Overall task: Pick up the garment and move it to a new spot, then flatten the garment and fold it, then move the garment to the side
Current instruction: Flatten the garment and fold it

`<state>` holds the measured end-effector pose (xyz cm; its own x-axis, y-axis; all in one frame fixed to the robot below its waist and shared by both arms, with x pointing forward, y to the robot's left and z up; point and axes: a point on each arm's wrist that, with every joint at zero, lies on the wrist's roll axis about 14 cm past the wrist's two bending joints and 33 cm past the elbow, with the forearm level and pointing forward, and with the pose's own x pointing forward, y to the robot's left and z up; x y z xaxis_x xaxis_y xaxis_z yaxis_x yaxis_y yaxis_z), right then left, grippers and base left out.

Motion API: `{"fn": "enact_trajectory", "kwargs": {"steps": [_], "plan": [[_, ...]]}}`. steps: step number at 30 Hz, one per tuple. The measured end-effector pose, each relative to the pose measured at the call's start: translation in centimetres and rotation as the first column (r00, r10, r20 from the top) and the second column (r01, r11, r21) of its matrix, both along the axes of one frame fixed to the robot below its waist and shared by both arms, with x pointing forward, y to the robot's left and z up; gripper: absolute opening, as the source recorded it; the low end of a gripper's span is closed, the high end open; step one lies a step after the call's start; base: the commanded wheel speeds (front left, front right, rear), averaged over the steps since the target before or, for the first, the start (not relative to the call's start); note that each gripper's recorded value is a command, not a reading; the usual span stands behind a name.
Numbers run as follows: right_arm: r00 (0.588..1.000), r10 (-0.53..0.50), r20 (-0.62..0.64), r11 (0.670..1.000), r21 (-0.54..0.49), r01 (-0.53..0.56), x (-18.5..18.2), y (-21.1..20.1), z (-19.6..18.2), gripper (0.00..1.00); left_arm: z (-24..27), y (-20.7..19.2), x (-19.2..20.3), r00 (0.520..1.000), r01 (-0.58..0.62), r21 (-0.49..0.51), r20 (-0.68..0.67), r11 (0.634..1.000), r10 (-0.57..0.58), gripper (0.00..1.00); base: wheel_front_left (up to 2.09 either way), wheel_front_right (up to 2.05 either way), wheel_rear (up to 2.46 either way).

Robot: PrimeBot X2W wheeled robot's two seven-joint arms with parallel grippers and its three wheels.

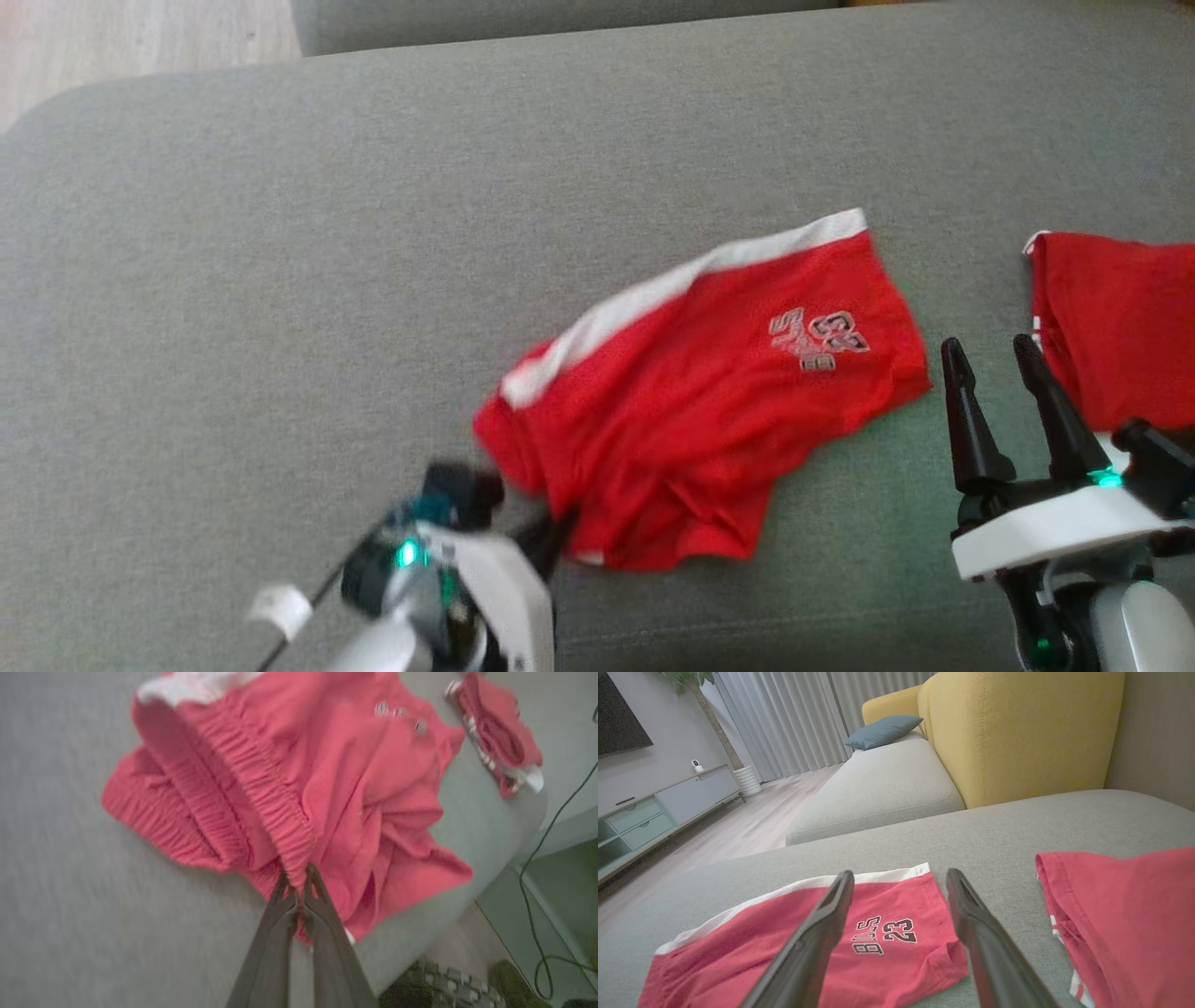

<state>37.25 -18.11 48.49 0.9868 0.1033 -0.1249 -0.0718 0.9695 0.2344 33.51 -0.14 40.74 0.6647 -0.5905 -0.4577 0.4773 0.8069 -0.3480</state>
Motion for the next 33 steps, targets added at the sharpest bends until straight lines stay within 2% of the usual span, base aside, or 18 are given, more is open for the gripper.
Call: {"fn": "enact_trajectory", "kwargs": {"steps": [4,8,9,10,13,18,22,25,29,33], "plan": [[1.0,0.006,0.001,1.0,0.002,-0.006,0.1,0.2,0.0,1.0,-1.9,0.9,-2.8,0.995,0.006,0.037,-0.096,0.999,-0.002,0.0,0.0,0.0,0.0],[1.0,0.013,-0.011,1.0,-0.002,-0.013,0.1,0.4,-0.2,1.0,-2.1,1.2,-2.9,0.994,-0.01,0.035,-0.107,0.999,0.014,0.0,0.0,0.0,0.0],[1.0,0.014,-0.016,1.0,-0.007,-0.014,0.1,0.4,-0.2,1.0,-2.0,1.2,-2.9,0.994,-0.02,0.032,-0.105,0.999,0.023,0.33,0.0,0.0,0.0],[1.0,0.014,-0.015,1.0,-0.007,-0.014,0.1,0.3,-0.2,1.0,-1.9,1.2,-2.8,0.995,-0.031,0.026,-0.095,0.999,0.033,1.0,0.0,0.0,0.0],[1.0,0.015,-0.018,1.0,-0.015,-0.016,0.0,0.3,-0.1,1.0,-1.4,1.1,-2.6,0.996,-0.064,0.015,-0.056,0.998,0.065,1.0,0.0,0.0,0.0],[1.0,0.025,-0.017,0.999,-0.038,-0.026,0.0,0.2,0.4,1.0,0.6,2.4,-0.7,0.98,-0.194,-0.032,0.043,0.98,0.196,1.0,0.0,0.0,0.0],[0.999,0.041,-0.01,0.997,-0.067,-0.042,0.2,0.2,1.0,1.0,2.1,4.3,0.5,0.955,-0.263,-0.017,0.138,0.965,0.263,1.0,0.0,0.0,0.0],[0.999,0.043,0.0,0.995,-0.093,-0.042,0.3,0.0,1.5,1.0,4.5,6.6,1.9,0.9,-0.335,-0.01,0.293,0.942,0.323,1.0,0.0,0.0,0.0],[0.998,0.052,0.021,0.993,-0.111,-0.049,0.3,0.2,2.4,1.0,8.1,9.3,3.3,0.79,-0.428,-0.054,0.461,0.902,0.403,1.0,0.0,0.0,0.0],[0.997,0.06,0.042,0.992,-0.118,-0.055,0.3,0.5,3.3,1.0,10.9,11.5,3.9,0.689,-0.484,-0.073,0.582,0.872,0.431,1.0,0.0,0.0,0.0]]}}
